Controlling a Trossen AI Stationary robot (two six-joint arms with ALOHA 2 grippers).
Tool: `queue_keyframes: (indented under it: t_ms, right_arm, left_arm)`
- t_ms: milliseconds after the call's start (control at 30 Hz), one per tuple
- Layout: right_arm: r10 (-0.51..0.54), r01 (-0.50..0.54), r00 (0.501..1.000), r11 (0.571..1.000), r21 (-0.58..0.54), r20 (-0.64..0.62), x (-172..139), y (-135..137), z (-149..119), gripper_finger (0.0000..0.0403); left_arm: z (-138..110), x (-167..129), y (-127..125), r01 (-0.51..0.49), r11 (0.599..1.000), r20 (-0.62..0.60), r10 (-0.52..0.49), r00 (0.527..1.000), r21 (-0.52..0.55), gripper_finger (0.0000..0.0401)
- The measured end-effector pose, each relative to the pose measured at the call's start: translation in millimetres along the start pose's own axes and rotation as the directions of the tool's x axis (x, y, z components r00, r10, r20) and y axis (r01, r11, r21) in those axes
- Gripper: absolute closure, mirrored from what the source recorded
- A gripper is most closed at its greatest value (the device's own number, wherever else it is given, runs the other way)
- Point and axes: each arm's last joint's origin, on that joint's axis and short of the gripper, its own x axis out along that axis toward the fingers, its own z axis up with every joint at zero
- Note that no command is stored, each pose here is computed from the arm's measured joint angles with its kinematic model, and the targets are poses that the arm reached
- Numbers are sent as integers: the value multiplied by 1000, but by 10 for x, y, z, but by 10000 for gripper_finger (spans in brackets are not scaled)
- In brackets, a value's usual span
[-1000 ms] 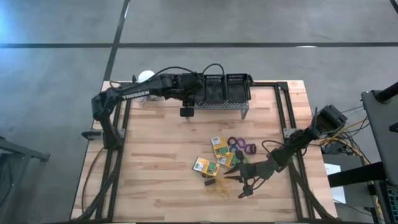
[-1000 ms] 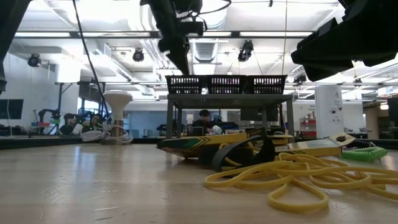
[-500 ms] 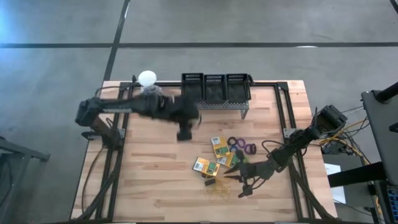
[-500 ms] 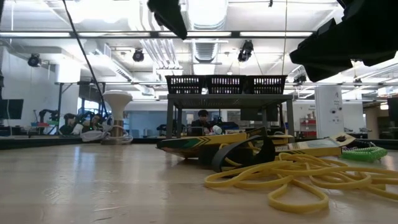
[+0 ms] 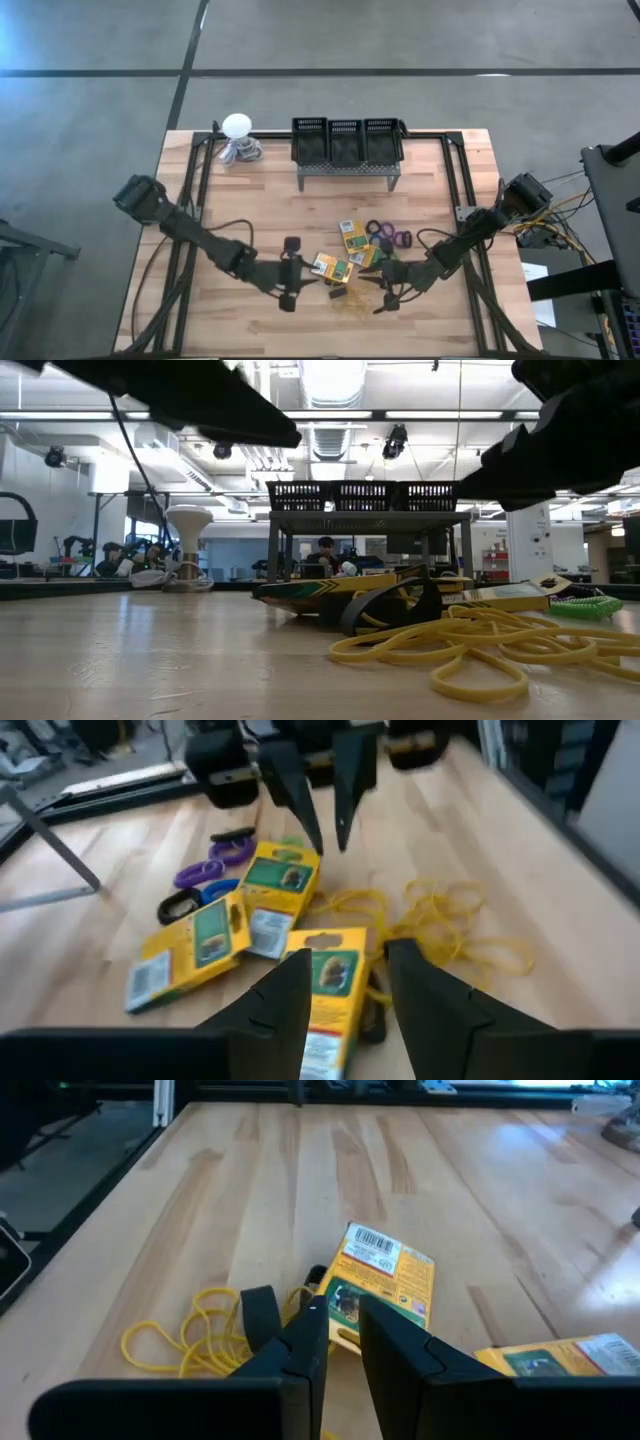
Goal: Pick & Place Office Desk Supplies
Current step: Put the yellow crayon box into the right black bin on the shelf
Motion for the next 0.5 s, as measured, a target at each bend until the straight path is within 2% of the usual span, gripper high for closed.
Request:
queue_keyframes:
  t_ms: [67,167,233,333,433,500]
  right_arm:
    - [5,-6,1000,1000,8,2,19,21,21,342]
    - [-4,4,1000,1000,1,-18,49,41,59,326]
    - [-27,26,998,999,-22,-61,59,21,78,311]
    - [-85,77,986,995,-60,-147,89,-35,160,288]
    - [-170,130,942,980,-152,-288,148,-143,226,267]
    - [-217,121,891,960,-251,-400,168,-242,234,257]
  left_arm:
    - [-124,11,-33,-6,998,25,8,1000,-66,264]
    - [-317,53,-39,-25,988,-22,22,1000,-151,264]
    - [-383,92,-45,-47,978,-40,39,998,-206,264]
    - [-461,157,-59,-81,969,-56,70,996,-233,264]
    - [-502,188,-66,-99,967,-54,88,995,-234,264]
    - [-514,199,-65,-121,965,-51,113,992,-234,264]
